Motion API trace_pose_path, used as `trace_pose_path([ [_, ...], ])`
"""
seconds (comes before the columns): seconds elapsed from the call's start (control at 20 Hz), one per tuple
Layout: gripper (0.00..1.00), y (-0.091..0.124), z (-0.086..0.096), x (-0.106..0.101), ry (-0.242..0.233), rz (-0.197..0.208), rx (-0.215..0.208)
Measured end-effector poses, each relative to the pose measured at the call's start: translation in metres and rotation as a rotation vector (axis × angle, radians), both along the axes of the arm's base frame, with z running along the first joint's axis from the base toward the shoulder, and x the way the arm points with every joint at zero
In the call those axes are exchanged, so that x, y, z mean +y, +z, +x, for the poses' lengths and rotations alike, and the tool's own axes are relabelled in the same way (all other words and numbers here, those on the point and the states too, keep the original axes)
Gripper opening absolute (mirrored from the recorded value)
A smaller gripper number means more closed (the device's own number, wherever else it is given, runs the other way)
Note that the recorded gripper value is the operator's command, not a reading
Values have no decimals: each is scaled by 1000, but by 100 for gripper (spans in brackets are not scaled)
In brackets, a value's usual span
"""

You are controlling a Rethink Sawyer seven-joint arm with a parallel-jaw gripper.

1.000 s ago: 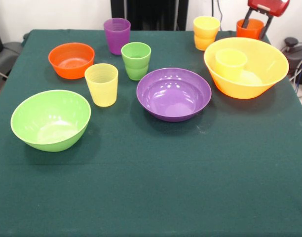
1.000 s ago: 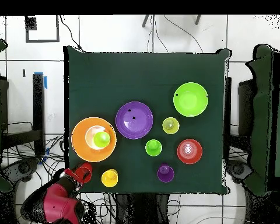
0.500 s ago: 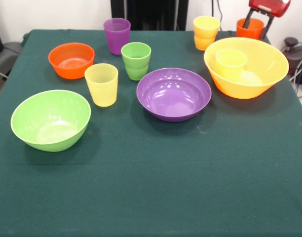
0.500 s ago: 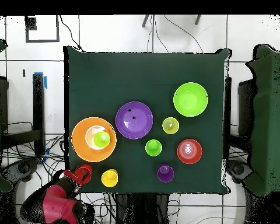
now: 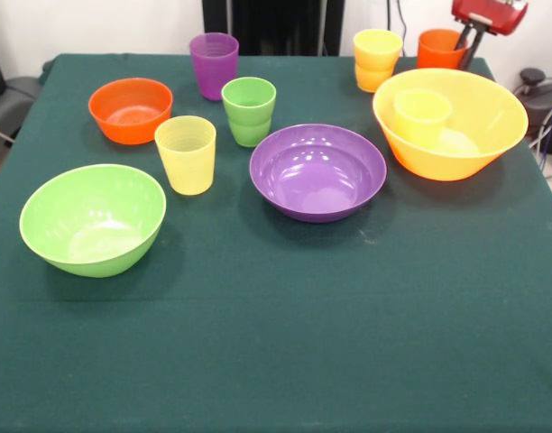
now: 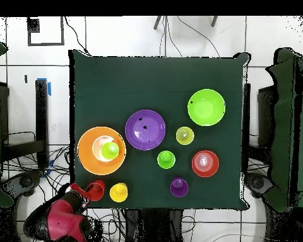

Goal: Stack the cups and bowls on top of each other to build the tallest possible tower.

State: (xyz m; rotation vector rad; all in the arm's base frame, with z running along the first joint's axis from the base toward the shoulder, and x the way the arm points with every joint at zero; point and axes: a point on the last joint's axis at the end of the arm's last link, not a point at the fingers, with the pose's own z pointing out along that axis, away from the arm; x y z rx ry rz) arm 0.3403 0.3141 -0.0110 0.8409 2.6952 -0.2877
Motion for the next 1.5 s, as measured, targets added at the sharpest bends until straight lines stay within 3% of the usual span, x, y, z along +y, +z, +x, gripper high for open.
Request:
trace_pose_path([
  [0.45, 0, -1, 4, -6, -14, -2, 2],
  [0.75, 0, 12, 13, -6, -24, 9, -18],
  [0.95, 0, 38, 20, -4, -41, 25, -20],
  [1.15, 0, 64, 19, -2, -58, 41, 7],
  [1.5, 0, 126, 10, 4, -87, 98, 99],
])
